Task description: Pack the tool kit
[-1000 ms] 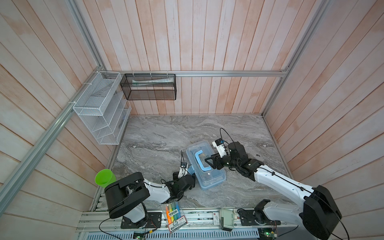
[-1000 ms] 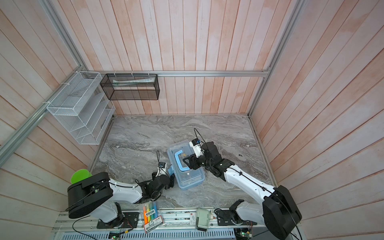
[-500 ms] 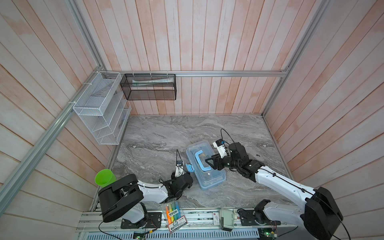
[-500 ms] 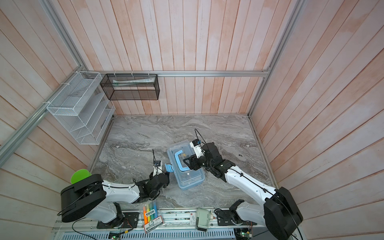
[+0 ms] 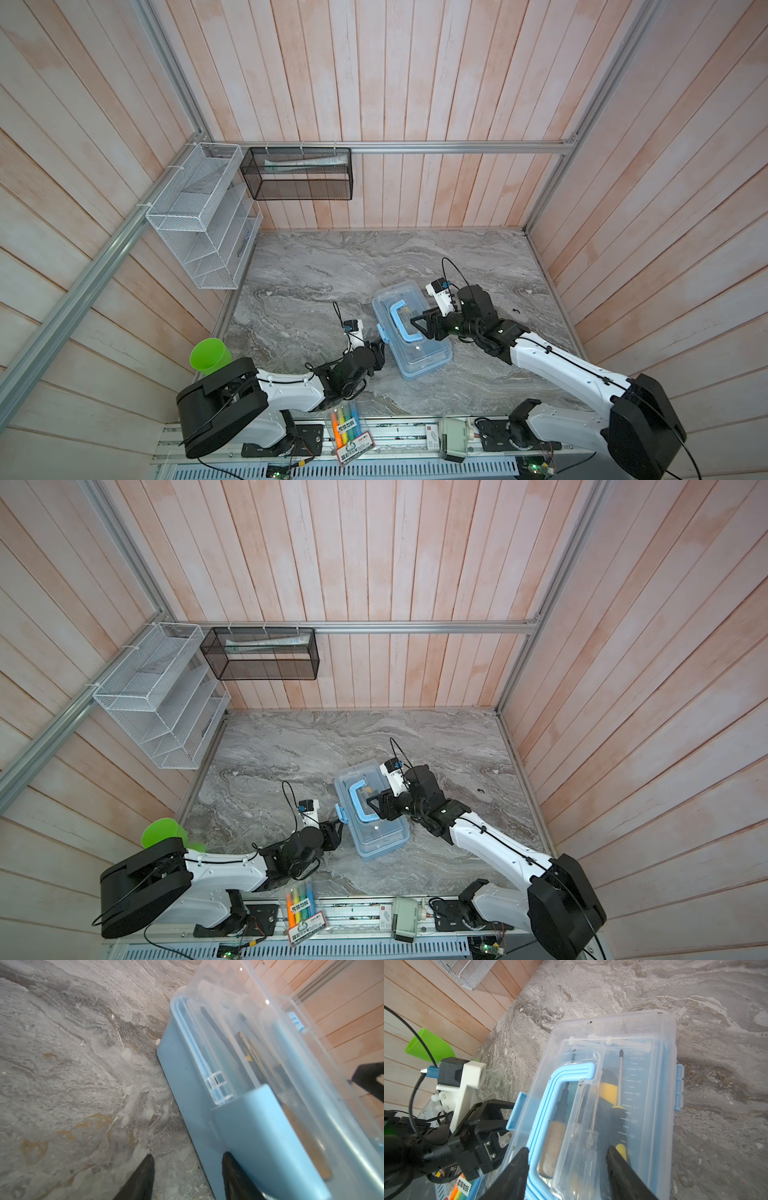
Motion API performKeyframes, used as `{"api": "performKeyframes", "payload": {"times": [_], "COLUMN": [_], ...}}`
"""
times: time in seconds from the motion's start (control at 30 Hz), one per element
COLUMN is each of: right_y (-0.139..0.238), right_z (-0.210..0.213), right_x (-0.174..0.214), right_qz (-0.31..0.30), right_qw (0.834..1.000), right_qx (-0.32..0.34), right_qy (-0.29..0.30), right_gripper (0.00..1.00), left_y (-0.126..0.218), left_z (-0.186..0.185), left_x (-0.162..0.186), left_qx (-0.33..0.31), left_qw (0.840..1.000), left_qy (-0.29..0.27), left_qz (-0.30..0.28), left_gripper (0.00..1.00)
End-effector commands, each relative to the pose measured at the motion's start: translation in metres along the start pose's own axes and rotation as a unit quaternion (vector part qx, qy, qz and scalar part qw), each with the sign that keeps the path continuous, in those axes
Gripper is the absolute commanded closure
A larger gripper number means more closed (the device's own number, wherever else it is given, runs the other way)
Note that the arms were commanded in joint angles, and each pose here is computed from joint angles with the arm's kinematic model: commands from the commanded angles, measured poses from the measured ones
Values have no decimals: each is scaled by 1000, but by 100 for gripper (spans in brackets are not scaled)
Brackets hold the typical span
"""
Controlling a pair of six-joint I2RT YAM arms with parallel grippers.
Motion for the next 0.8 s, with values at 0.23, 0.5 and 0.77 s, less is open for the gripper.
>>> {"api": "performKeyframes", "payload": {"times": [0.23,0.5,0.77], "right_y": [-5,-6,-6], "right_z": [-8,-8,-6], "right_x": [31,30,30], "right_qz": [56,54,54], "right_qw": [998,998,998], "right_qx": [15,11,12], "right_qy": [-31,-33,-33], "right_gripper": [39,39,39], "left_y": [16,23,24], "left_z": [0,0,0], "left_x": [-13,-17,-16], "left_qx": [77,98,108], "left_qw": [992,989,989], "left_qy": [96,101,98], "left_qz": [-19,-35,-36], "left_gripper": [49,55,61]}}
Point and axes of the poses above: each gripper's point midway between its finger pads, its own y axis back along the fingers, its own z axis along the line the jaws close on, x = y × z, the point moved 8 cm from there along y, back along the fingers, and after that the axes turned 4 degrees about y, right-handed, at the moved point
